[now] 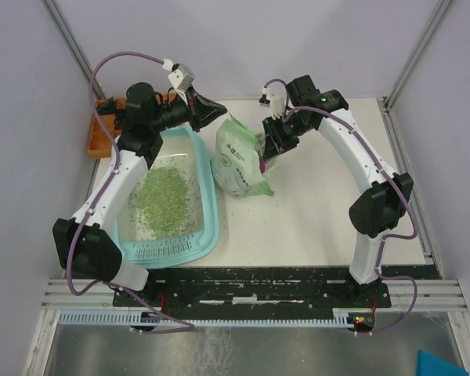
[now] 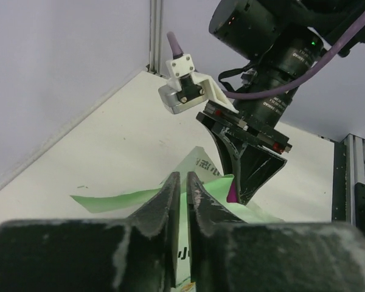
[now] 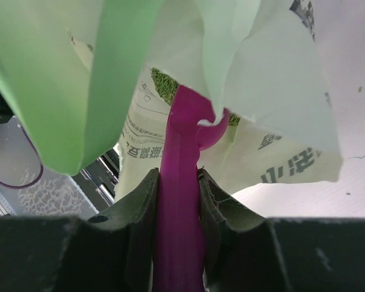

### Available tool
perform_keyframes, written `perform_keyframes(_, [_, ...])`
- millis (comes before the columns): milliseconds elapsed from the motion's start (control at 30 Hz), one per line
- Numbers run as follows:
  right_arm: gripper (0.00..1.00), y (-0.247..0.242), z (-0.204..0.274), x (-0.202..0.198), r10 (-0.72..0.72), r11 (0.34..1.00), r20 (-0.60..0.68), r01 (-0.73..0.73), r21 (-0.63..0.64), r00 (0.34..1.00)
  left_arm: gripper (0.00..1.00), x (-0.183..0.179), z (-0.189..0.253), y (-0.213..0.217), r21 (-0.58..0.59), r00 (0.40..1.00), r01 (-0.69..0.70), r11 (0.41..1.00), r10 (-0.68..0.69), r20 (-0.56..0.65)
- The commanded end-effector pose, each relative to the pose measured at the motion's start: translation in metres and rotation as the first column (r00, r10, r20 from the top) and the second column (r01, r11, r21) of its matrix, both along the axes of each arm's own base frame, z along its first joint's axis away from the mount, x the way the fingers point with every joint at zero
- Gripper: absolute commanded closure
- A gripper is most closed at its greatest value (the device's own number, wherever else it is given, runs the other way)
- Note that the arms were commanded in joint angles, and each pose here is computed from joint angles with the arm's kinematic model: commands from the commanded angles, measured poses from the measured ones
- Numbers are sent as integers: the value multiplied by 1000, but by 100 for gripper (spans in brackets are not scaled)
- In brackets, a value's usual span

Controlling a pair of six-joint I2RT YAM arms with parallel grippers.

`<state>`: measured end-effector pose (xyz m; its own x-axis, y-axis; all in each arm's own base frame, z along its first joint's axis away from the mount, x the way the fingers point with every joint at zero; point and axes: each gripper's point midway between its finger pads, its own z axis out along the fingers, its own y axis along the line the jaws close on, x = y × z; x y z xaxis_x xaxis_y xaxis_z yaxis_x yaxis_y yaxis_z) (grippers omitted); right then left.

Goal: Fill the litter box with clean litter
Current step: 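Scoop the cat litter from the cat litter bag.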

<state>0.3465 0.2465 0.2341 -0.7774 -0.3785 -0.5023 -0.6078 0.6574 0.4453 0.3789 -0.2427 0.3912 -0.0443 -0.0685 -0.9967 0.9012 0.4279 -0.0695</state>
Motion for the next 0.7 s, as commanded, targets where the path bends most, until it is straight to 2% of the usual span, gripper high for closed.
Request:
perform_keyframes(0, [98, -5, 23, 4, -7, 1000, 121, 8, -13, 993, 76, 5, -17, -2, 0, 1000, -8, 1000, 8, -27])
perform_keyframes(100, [98, -5, 27, 7, -13, 1000, 136, 14, -10, 991, 63, 10, -39, -5, 58, 999, 31, 998, -28, -46])
perform_keyframes(200, [98, -6, 31, 8, -17, 1000, 151, 19, -11, 988, 58, 13, -56, -7, 100, 993, 90, 991, -82, -84])
perform_keyframes(300, [98, -7, 33, 7, -19, 1000, 157, 21, -14, 987, 54, 12, -60, -8, 85, 983, 153, 985, -143, -116])
perform_keyframes(467, [98, -8, 31, 7, -24, 999, 155, 27, -18, 988, 51, 6, -78, -14, 68, 953, 245, 967, -227, -200])
perform_keyframes(667, [98, -8, 28, 10, -27, 999, 149, 31, -27, 988, 50, 2, -89, -14, 64, 950, 247, 967, -229, -211])
